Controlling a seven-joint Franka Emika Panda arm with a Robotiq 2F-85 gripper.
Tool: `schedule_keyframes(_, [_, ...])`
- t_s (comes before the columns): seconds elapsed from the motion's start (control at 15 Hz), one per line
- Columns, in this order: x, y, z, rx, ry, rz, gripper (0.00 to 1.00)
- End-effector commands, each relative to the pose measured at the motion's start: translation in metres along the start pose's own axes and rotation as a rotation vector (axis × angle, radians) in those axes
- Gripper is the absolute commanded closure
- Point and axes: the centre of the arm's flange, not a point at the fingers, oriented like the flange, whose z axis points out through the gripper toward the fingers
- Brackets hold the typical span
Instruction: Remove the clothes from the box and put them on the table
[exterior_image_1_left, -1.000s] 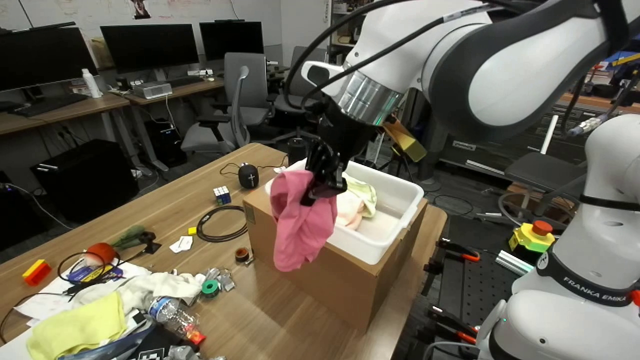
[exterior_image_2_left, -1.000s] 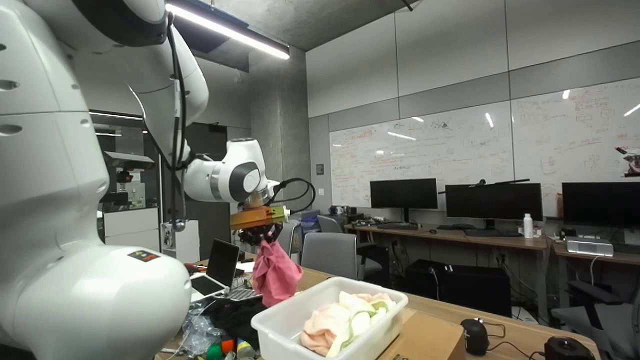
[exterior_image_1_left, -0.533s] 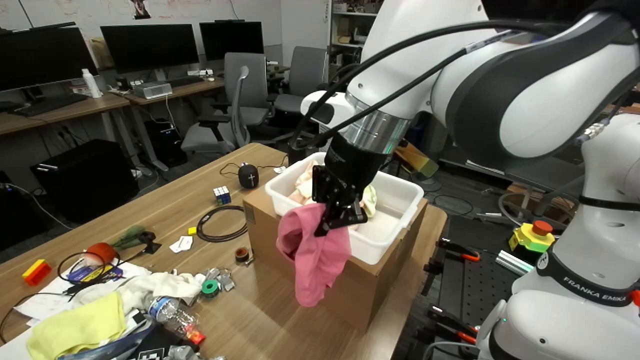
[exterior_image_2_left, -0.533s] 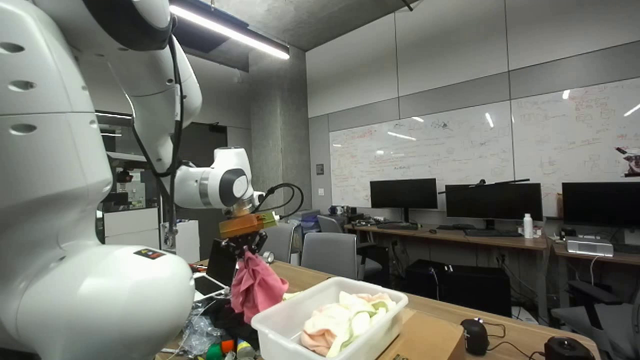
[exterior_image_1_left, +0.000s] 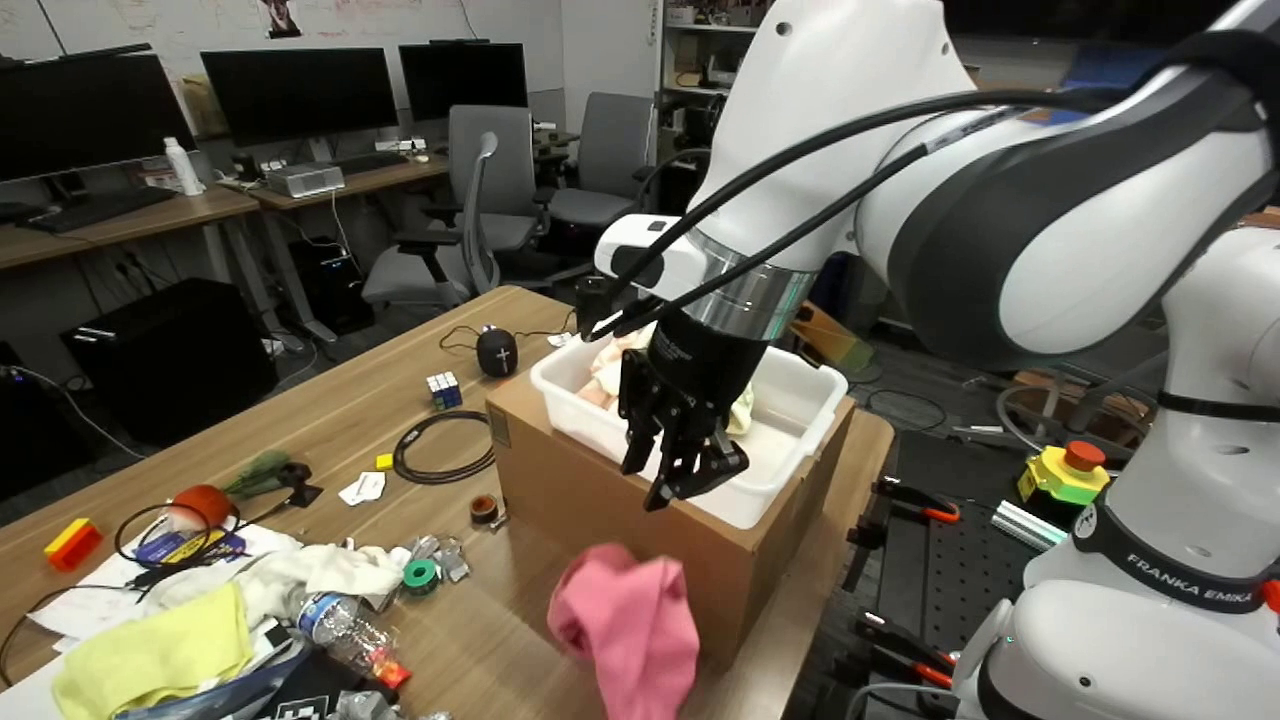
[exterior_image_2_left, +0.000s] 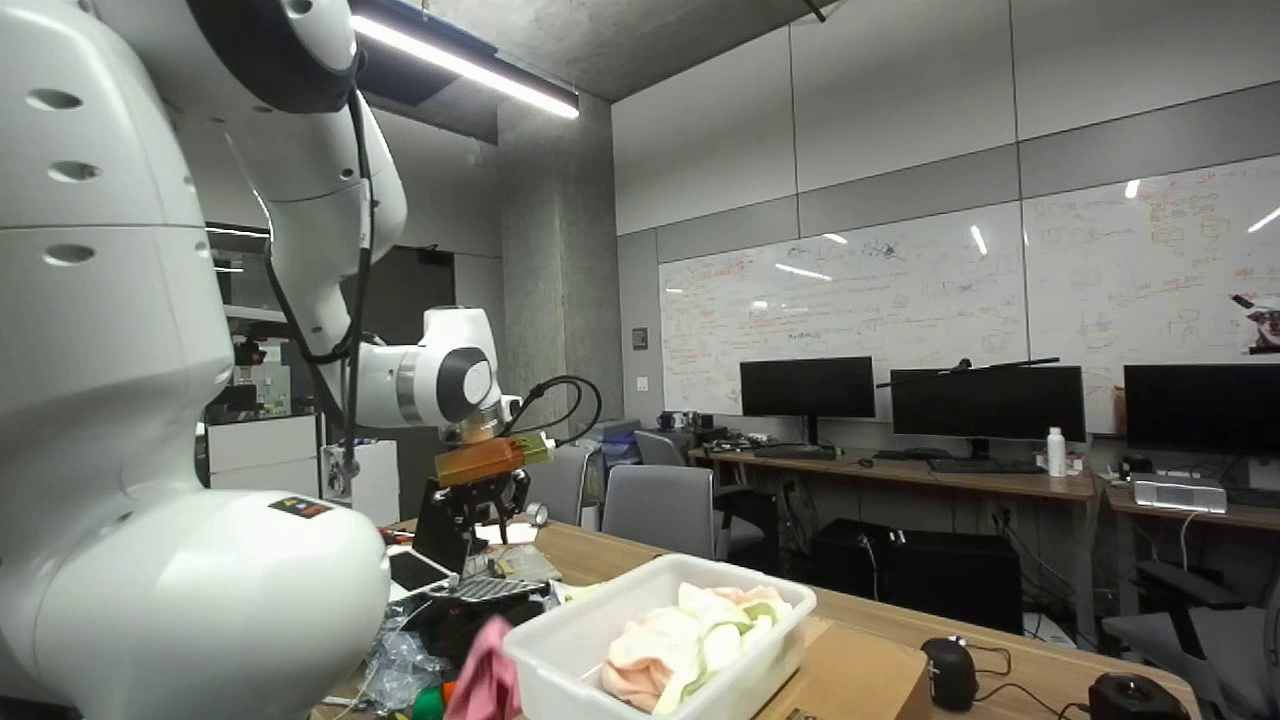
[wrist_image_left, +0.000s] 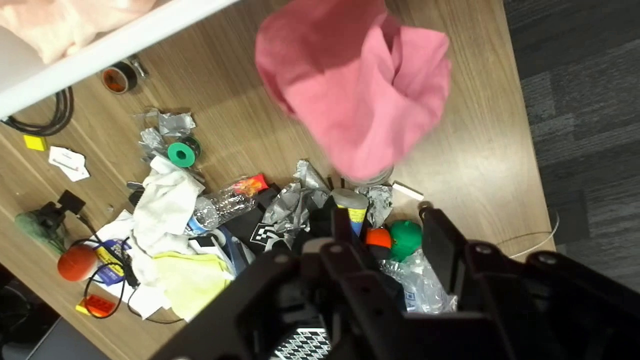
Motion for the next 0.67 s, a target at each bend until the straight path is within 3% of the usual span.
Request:
schedule_keyframes(0.0, [0.003,0.01,-0.004,-0.024,-0.009,-0.038,0.26])
schedule_keyframes(0.2, [-0.007,0.037,-0.014,-0.109,0.04,0.034,0.04])
schedule_keyframes(0.27, [-0.013,0.055,-0.022,-0.145,0.075,0.092,0.01])
schedule_keyframes(0.6, [-0.051,0.143,-0.047,-0.197,0.095,0.377,0.0])
